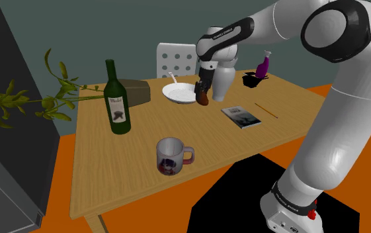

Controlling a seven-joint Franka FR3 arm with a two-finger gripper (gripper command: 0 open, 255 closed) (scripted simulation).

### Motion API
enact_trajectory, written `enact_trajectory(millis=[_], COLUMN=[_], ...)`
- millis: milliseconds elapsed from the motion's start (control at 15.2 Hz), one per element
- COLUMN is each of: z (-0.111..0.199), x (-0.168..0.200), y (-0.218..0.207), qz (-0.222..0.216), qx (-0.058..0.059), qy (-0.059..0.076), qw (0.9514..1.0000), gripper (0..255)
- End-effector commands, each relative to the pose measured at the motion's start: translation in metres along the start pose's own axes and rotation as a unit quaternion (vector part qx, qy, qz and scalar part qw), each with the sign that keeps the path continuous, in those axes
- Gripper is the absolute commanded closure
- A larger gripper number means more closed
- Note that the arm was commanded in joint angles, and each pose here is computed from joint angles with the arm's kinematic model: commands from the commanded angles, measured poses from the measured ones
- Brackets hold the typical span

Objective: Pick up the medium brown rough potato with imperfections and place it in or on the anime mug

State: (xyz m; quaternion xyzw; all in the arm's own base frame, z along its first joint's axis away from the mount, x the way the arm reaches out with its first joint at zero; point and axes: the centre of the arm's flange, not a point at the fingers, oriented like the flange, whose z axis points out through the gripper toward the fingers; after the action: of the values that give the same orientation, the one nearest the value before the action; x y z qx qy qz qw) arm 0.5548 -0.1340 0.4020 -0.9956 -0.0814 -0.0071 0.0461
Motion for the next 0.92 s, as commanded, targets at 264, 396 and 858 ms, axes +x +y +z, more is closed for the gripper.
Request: enact_trajectory(millis=[264, 396, 858], z=[-0.032, -0.043, -0.08], x=[0.0, 0.001, 0.001], y=[-0.002, -0.003, -0.006], qz=[0.0, 0.0, 0.0], qx=[0.0, 0.0, 0.0], qy=[0.0, 0.0, 0.0], qw=[1.0, 1.0, 1.0], gripper=[255, 255, 255])
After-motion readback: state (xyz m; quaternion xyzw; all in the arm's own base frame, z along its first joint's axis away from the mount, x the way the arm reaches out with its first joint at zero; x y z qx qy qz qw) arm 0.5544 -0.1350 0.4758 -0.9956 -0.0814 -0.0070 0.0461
